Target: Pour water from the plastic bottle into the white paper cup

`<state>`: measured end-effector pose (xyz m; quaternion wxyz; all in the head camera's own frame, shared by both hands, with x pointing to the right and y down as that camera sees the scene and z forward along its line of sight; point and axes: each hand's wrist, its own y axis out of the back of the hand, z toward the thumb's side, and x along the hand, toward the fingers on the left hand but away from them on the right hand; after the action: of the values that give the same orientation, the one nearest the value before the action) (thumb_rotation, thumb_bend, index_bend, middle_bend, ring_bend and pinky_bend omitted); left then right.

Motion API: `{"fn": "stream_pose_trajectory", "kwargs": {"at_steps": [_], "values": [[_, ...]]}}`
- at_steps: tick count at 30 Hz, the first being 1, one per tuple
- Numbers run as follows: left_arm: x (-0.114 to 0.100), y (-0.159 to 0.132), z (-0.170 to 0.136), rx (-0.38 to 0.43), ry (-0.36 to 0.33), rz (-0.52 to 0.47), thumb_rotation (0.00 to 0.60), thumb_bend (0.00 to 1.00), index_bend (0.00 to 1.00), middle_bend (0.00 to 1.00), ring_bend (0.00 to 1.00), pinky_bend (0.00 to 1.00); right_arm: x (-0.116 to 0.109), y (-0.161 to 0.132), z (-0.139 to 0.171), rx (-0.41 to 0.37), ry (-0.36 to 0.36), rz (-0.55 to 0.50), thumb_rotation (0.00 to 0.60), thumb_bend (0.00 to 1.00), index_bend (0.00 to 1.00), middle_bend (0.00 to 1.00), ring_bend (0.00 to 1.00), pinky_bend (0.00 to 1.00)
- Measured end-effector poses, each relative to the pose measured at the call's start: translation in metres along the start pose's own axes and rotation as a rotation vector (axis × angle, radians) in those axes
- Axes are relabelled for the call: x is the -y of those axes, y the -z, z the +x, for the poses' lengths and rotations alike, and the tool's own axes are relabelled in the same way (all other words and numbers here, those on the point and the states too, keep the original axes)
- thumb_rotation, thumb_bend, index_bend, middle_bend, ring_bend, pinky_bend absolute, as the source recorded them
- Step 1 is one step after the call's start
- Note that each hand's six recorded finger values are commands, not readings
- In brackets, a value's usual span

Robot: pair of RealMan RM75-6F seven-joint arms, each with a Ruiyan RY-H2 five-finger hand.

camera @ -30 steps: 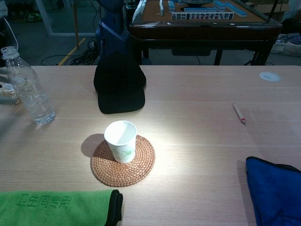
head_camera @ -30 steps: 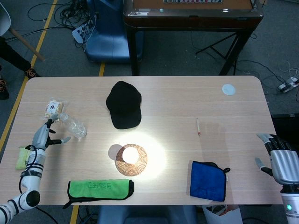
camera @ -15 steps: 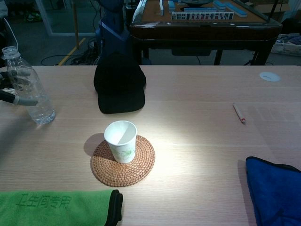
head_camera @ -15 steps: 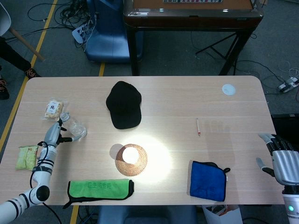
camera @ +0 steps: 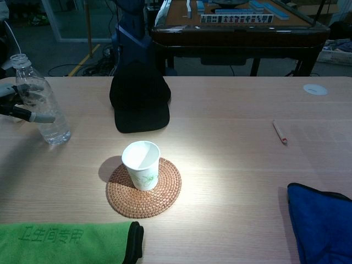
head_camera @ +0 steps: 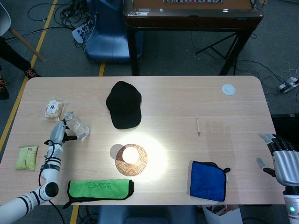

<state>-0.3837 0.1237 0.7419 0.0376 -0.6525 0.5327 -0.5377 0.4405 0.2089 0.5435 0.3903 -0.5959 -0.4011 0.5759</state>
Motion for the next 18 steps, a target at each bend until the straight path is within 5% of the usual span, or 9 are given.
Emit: {"fn": "stream_pose_trajectory", "kwargs": {"at_steps": [18], "values": [[0.0099, -0.0088, 0.0045, -0.053, -0.007, -0.074, 0.6, 0.02, 0.09, 0.13, 0.12, 0.27, -0.0016, 0.001, 0.0003, 0.0, 0.003, -0.005, 0.6, 0.27, 0.21, 0.23, 0.16, 0.26]]}}
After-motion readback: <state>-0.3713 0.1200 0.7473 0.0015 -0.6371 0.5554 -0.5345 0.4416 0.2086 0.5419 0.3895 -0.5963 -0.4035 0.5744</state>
